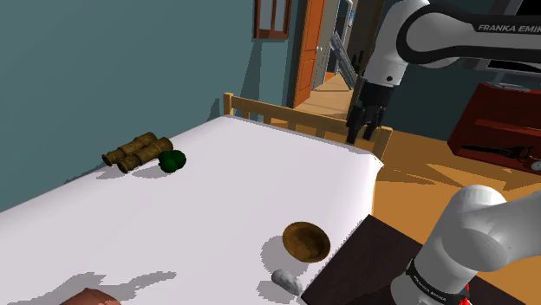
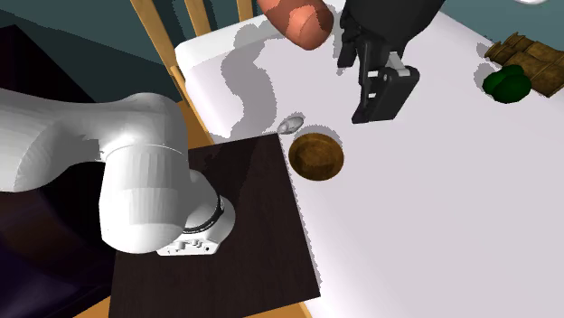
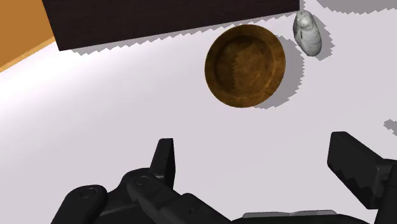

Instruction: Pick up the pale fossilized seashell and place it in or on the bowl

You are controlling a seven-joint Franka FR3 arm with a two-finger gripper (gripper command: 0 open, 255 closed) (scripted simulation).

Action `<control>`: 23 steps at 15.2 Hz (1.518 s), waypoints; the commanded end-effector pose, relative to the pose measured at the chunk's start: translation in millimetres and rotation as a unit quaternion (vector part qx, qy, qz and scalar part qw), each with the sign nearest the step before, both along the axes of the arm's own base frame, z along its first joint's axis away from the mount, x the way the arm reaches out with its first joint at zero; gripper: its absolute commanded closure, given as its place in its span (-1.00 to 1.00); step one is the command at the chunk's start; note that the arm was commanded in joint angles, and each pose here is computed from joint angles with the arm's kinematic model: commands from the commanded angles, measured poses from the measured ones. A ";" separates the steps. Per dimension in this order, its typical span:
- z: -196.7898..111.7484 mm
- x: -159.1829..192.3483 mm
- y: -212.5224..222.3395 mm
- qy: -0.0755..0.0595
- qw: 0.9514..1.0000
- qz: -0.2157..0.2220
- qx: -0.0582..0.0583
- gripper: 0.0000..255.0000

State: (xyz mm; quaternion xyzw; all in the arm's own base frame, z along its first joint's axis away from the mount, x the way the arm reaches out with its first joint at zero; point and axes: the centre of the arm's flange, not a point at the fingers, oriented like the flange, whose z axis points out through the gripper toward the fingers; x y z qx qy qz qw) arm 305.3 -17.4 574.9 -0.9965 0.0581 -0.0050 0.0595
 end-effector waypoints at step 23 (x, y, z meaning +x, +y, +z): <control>-241.2 -5.1 159.1 -0.024 0.996 0.086 0.008 -1.00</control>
